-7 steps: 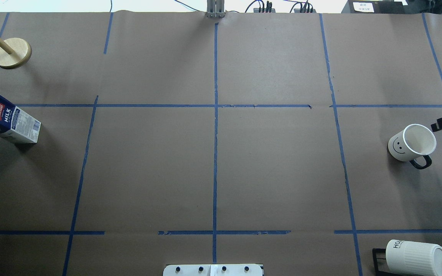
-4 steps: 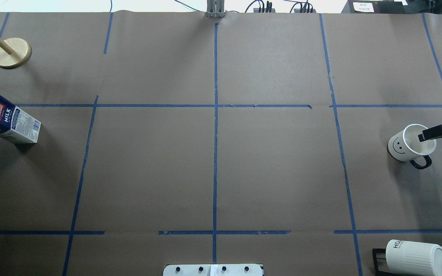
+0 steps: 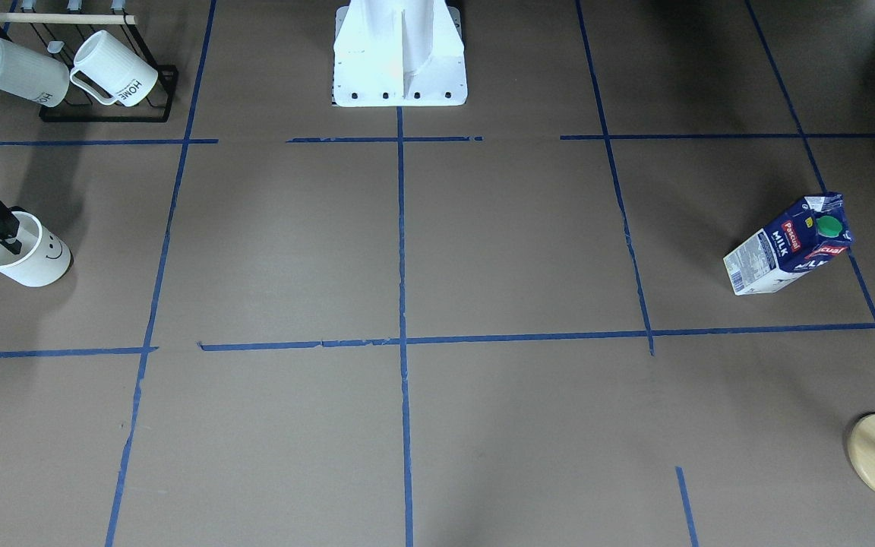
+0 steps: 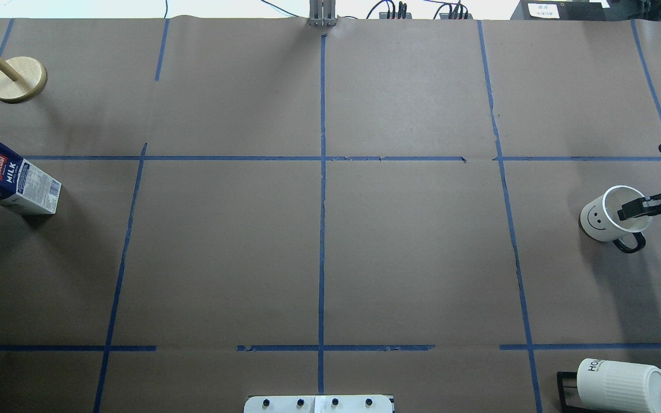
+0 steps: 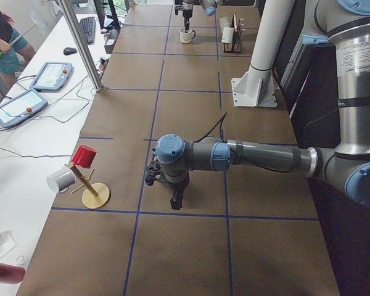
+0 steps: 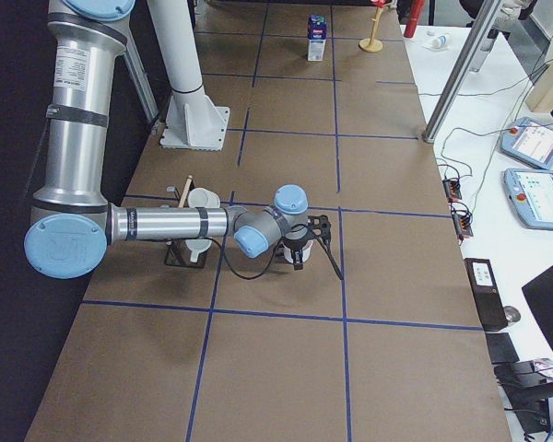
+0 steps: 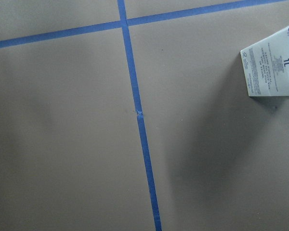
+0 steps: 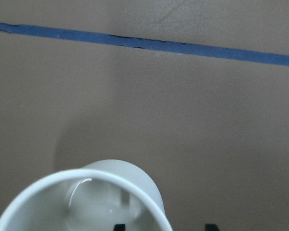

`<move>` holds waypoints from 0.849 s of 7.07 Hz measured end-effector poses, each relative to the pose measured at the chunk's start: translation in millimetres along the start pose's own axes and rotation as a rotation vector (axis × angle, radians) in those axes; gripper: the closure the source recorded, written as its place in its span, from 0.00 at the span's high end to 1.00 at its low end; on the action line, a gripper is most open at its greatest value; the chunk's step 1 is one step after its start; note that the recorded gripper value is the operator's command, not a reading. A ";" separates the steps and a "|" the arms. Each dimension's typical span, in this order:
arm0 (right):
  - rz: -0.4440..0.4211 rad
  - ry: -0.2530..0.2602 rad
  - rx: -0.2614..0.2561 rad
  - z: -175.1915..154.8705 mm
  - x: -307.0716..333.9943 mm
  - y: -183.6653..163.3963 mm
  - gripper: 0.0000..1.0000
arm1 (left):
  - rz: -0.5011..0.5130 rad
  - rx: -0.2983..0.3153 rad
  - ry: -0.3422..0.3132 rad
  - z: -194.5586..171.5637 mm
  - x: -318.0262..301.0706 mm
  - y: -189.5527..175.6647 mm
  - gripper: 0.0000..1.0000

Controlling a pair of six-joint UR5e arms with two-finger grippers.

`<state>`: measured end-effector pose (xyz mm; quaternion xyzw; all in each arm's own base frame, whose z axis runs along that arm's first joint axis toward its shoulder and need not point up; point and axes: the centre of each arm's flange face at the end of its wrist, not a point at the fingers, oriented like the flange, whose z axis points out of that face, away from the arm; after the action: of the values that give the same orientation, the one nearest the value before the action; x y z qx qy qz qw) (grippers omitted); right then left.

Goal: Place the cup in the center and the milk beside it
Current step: 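Lower the right gripper onto the rim of the white mug, then carry the white mug with the right gripper to the table center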

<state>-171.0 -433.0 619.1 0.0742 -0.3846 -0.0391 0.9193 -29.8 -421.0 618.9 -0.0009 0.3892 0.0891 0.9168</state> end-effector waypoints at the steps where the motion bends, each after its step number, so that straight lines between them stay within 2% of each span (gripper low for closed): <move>1: -0.003 -0.005 0.000 0.0 -2.8 -1.4 0.00 | 0.000 0.000 0.000 0.1 -0.1 0.0 1.00; 3: -0.007 -0.027 0.002 -10.3 -25.4 -17.2 0.00 | 0.001 0.001 0.001 -0.4 0.5 -0.1 1.00; 5: 0.042 -0.024 -0.032 -38.9 -94.9 -73.4 0.00 | 0.005 0.005 0.000 -2.1 2.2 -0.6 1.00; 6: 0.073 -0.023 -0.051 -52.6 -152.8 -107.1 0.00 | 0.007 0.007 0.000 -3.1 3.1 -1.0 1.00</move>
<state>-242.2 -513.3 457.6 0.0361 -0.3964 -0.0165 0.9172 -29.7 -421.7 614.5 0.0037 0.3896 0.0910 0.9165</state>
